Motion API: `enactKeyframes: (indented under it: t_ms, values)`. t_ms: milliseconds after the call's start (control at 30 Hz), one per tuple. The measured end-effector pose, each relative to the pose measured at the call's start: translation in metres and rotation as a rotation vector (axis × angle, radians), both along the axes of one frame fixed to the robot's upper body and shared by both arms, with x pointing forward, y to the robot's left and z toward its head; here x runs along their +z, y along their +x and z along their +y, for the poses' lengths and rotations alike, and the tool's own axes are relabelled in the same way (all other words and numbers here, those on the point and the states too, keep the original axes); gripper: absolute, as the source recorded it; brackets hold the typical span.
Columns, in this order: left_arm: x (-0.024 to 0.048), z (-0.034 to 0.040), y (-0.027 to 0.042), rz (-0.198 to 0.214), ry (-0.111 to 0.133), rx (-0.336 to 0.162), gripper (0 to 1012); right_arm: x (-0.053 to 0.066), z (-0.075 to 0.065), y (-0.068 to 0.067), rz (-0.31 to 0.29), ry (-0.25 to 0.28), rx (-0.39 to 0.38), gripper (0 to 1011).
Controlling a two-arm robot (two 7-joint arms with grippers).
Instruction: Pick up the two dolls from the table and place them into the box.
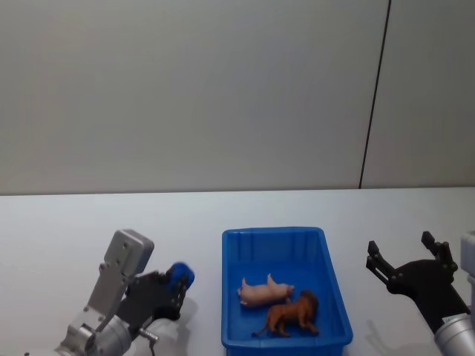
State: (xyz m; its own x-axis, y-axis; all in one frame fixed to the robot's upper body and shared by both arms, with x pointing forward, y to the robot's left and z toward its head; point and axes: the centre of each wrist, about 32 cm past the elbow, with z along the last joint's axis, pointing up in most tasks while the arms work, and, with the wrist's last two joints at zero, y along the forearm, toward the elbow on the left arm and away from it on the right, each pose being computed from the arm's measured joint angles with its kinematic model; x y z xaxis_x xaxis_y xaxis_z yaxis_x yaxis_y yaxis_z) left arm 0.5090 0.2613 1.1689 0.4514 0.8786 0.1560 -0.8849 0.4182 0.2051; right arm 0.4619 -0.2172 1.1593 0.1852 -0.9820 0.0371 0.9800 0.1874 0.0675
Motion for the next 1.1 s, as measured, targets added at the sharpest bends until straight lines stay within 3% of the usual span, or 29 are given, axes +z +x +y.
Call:
enactKeyframes:
  t_ms: [200, 333, 567, 1100]
  values:
    - [0.0137, -0.0026, 0.0026, -0.074, -0.022, -0.047, 165, 0.000, 0.000, 0.000, 0.000, 0.000, 0.000, 1001]
    - [0.0227, -0.0053, 0.0048, -0.119, -0.049, -0.099, 159, 0.000, 0.000, 0.000, 0.000, 0.000, 0.000, 1001]
    - [0.0337, -0.0103, 0.0087, -0.165, -0.097, -0.184, 179, 0.000, 0.000, 0.000, 0.000, 0.000, 0.000, 1001]
    - [0.0490, -0.0250, 0.0195, -0.213, -0.215, -0.407, 682, 0.000, 0.000, 0.000, 0.000, 0.000, 0.000, 1001]
